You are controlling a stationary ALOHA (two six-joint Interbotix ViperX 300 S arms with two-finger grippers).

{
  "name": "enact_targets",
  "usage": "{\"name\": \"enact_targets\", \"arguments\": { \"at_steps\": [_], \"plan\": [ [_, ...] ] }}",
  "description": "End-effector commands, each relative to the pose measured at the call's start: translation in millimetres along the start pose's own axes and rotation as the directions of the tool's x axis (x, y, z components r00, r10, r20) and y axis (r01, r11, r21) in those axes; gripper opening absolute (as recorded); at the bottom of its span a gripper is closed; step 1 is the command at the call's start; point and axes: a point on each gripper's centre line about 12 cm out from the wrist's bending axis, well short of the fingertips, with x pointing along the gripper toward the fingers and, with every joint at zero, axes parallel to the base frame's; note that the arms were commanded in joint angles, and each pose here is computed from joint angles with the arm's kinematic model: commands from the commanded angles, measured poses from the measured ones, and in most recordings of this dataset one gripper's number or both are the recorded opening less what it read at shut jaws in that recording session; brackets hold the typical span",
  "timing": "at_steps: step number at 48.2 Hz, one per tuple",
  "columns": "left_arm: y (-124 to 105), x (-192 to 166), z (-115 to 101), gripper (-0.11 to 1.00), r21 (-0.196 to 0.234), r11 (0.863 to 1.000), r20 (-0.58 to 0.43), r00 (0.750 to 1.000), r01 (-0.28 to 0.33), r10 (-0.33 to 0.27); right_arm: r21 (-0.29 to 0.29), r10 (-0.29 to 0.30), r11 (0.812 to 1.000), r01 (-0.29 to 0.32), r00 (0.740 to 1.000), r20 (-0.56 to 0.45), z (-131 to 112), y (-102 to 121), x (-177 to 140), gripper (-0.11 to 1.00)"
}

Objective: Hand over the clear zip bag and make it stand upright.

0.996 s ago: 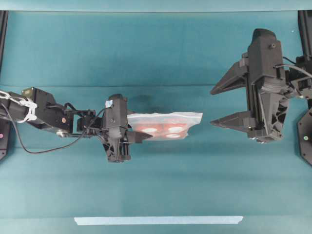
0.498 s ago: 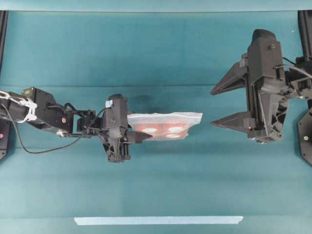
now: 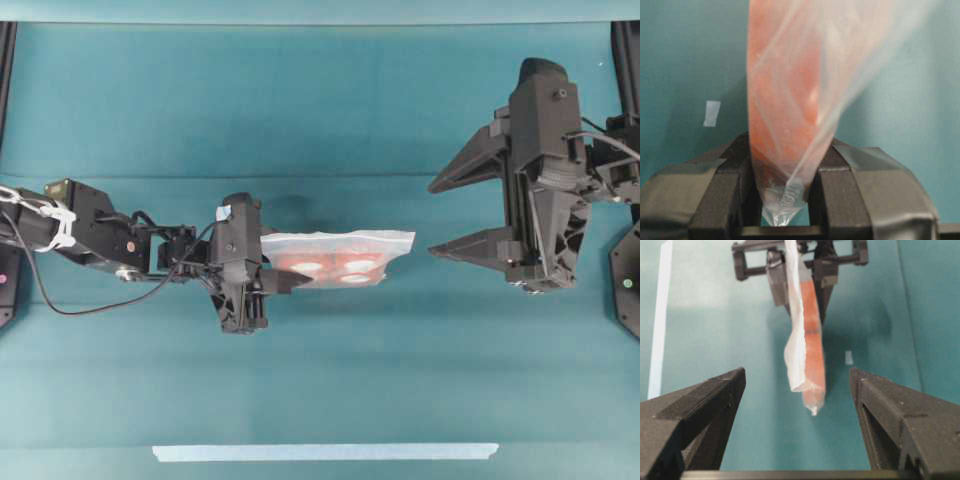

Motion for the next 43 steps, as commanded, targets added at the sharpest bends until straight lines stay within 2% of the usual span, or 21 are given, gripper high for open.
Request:
{"name": "enact_targets", "arguments": {
  "at_steps": [1,43],
  "plan": [
    [-0.6,-0.1,1.9,0.21,-0.001,1.0,0.003,1.0,0.001,-0.001,0.008,0.003,1.0,-0.004,1.0,0.03,5.4,1.5,-4.7,0.89],
    [-1.8,-0.3,1.2,0.21,0.001,1.0,0.001,1.0,0.004,-0.004,0.002,0.014,1.0,-0.014,1.0,0.025,1.9,5.2,-3.7,0.89]
  ]
}}
